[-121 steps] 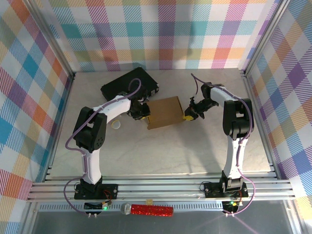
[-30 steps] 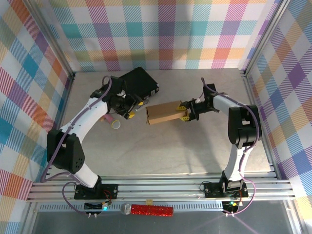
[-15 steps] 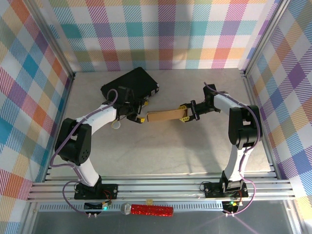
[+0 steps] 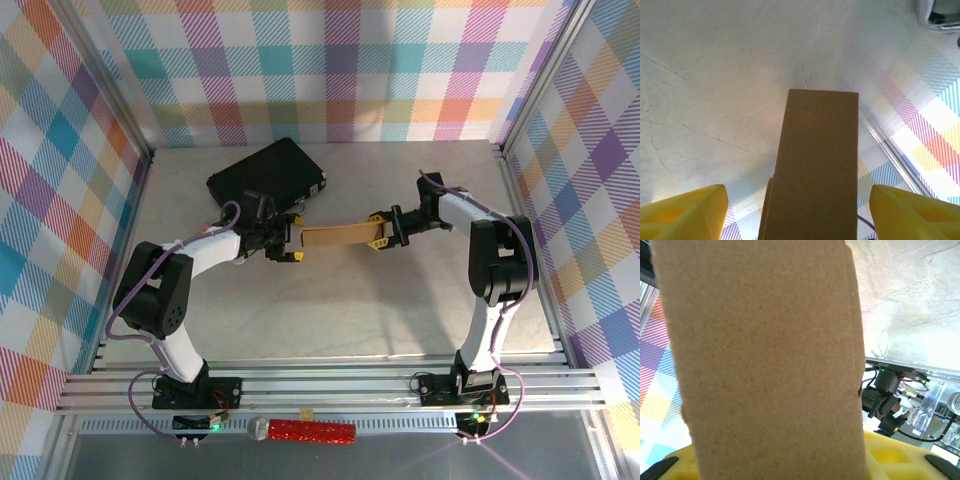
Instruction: Fold the paper box
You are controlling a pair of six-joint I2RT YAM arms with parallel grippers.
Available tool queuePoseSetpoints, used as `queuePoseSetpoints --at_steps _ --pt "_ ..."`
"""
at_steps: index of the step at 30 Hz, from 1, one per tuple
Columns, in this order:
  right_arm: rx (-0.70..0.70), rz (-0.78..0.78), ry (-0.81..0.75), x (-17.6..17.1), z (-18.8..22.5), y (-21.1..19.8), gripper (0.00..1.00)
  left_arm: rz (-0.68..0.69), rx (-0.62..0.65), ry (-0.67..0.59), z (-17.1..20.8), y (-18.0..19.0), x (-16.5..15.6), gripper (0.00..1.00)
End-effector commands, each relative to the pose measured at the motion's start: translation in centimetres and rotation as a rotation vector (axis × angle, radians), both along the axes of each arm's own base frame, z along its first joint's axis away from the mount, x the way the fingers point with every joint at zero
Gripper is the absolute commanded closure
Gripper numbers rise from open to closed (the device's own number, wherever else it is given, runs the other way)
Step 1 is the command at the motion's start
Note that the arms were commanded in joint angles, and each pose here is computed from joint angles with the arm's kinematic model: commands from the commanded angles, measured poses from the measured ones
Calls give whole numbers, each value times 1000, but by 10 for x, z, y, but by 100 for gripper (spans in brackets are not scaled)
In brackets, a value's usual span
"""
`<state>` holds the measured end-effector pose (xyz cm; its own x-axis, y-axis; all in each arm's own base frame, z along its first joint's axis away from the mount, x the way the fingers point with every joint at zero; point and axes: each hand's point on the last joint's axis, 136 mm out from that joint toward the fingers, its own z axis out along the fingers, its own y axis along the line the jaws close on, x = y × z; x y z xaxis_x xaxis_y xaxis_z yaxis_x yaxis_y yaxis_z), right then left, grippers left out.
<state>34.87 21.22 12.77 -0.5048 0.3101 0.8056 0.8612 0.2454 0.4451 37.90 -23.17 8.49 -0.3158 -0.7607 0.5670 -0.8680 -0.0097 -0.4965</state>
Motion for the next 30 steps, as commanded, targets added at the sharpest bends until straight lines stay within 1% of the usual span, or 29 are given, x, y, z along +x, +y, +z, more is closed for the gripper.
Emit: queuePoseSetpoints --at_steps 1,6,12,14,17,20,23,27,30 --pt "39 0 25 1 6 2 59 52 -93 -1 2 -16 13 26" --pt "29 -1 33 -1 3 1 59 85 -146 -15 4 -30 23 29" --pt "9 -6 33 1 -1 -1 58 108 -150 0 -1 -28 15 41" --pt "-7 -4 24 2 -2 -2 54 112 -151 7 -2 -27 12 44" --pt "-40 2 -9 6 0 -5 39 118 -150 20 -1 -25 9 48" --pt "-93 31 -78 11 10 -10 26 129 -145 37 -1 -22 5 50" --pt "-137 58 -183 19 30 -16 19 134 -146 50 0 -21 3 51" --pt "-231 106 -328 22 53 -29 17 155 -121 88 1 -12 -4 53" --pt "-314 147 -476 23 69 -42 17 171 -97 117 2 -2 -8 54"
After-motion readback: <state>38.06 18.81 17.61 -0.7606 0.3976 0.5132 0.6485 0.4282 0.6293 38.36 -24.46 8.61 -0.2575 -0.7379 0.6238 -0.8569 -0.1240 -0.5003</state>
